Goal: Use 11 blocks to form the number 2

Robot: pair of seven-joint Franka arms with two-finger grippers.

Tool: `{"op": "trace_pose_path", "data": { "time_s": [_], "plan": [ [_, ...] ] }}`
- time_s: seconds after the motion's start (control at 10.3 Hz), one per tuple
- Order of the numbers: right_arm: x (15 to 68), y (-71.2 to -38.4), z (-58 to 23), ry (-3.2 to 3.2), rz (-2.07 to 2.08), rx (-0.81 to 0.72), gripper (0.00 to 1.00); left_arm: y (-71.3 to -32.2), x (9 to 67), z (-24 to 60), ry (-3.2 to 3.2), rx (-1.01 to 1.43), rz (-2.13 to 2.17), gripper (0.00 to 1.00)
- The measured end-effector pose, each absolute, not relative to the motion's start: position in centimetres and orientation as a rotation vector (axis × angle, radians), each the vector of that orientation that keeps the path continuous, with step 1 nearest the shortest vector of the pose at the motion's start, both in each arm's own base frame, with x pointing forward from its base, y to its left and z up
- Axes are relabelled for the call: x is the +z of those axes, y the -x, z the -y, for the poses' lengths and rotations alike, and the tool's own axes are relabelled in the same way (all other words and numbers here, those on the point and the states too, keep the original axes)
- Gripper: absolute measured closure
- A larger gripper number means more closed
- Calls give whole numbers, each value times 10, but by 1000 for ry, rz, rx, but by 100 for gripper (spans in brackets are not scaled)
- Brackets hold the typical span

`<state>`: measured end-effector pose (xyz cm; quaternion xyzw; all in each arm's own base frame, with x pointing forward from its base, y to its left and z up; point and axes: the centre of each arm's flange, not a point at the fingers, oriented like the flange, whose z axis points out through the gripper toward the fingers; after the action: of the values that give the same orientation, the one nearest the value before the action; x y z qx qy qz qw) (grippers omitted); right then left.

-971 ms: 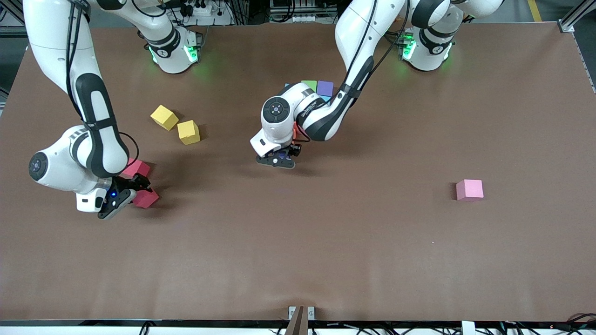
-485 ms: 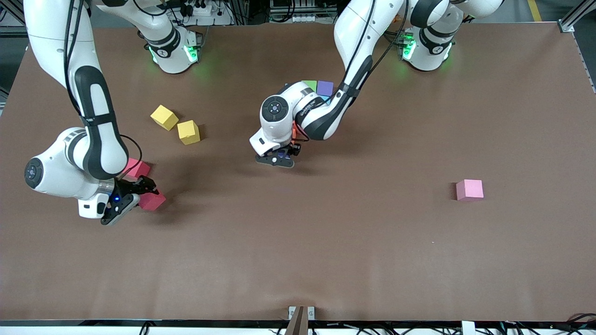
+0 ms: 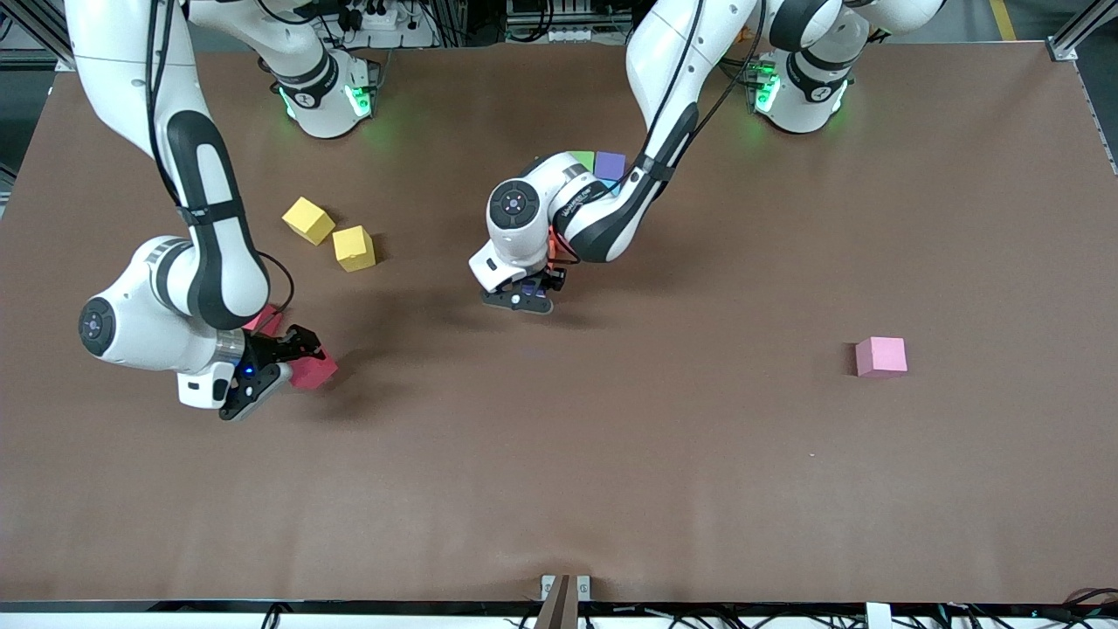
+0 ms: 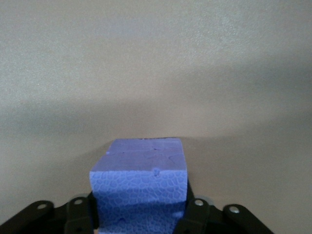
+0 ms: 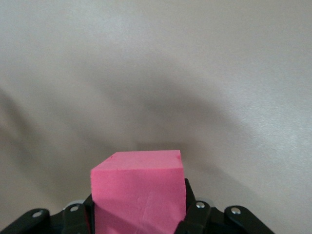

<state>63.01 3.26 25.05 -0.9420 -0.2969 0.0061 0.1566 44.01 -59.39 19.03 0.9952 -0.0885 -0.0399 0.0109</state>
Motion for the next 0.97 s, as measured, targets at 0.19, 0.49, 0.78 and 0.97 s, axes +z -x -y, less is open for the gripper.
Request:
{"op": "trace_pose_path", "data": {
  "time_s": [0.19, 0.49, 0.78, 0.97],
  "plan": [
    [253, -630, -35, 2694, 848, 18, 38, -439, 182, 590, -3123, -145, 255, 7],
    [254, -629, -37, 2684, 851, 29, 38, -440, 186, 591, -3122, -135, 231, 0],
    [265, -628, -57, 2636, 858, 91, 38, -452, 219, 591, -3111, -85, 99, 0],
    [280, -627, -91, 2614, 855, 134, 38, -461, 252, 578, -3159, -116, -32, 0]
  ]
}}
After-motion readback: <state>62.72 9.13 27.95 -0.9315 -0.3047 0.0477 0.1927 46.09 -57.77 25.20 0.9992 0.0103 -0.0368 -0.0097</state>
